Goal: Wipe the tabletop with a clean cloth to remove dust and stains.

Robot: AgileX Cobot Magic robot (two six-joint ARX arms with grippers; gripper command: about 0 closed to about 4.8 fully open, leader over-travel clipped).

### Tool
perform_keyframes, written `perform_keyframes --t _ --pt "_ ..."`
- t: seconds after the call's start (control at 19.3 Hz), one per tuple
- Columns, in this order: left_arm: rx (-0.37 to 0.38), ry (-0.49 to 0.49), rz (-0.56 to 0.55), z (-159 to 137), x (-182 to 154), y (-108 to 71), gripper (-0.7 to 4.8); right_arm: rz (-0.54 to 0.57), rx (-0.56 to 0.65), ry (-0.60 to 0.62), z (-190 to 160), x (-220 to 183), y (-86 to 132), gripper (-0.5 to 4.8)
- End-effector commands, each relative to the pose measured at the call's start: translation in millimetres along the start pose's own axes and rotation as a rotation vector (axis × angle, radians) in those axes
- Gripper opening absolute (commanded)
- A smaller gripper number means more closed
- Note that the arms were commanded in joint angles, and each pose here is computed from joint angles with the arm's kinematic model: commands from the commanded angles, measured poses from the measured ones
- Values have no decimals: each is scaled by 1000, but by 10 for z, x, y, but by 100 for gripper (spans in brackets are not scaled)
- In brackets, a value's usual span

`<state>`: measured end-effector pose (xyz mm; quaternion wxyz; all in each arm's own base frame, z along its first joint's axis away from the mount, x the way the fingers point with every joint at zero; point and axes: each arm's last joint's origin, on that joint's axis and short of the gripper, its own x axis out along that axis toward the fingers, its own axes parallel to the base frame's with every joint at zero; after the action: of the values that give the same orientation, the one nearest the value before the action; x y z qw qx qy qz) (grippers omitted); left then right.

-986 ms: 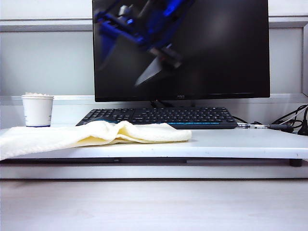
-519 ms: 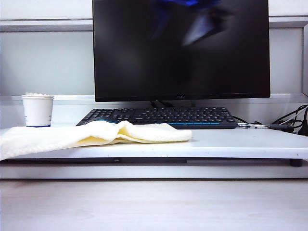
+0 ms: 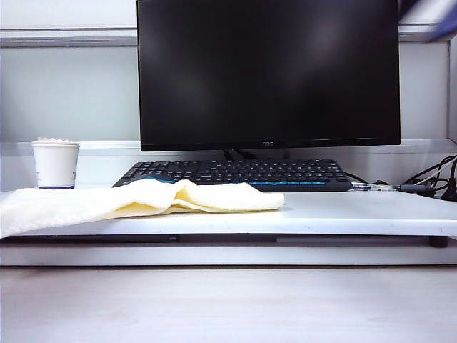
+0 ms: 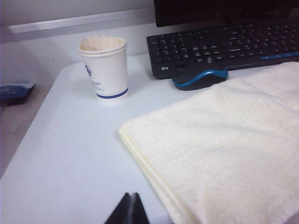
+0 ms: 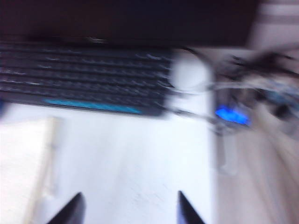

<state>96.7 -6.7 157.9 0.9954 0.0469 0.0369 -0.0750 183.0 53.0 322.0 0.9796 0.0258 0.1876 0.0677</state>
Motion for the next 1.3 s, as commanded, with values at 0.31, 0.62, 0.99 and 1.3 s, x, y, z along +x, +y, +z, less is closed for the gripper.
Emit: perform_keyframes --t 0.31,0.62,0.99,1.3 --pt "-2 -9 95 15 -2 30 -5 -71 37 -153 -697 -598 -288 -8" --pt "-3 -4 136 13 -3 41 -5 -68 66 -170 -1202 -716 -344 -8" --pt "-3 7 205 7 -6 61 -5 -88 107 -213 -1487 -638 -377 -8" --pt "27 7 184 7 -5 55 -6 -14 53 -134 -1770 -405 -370 -7"
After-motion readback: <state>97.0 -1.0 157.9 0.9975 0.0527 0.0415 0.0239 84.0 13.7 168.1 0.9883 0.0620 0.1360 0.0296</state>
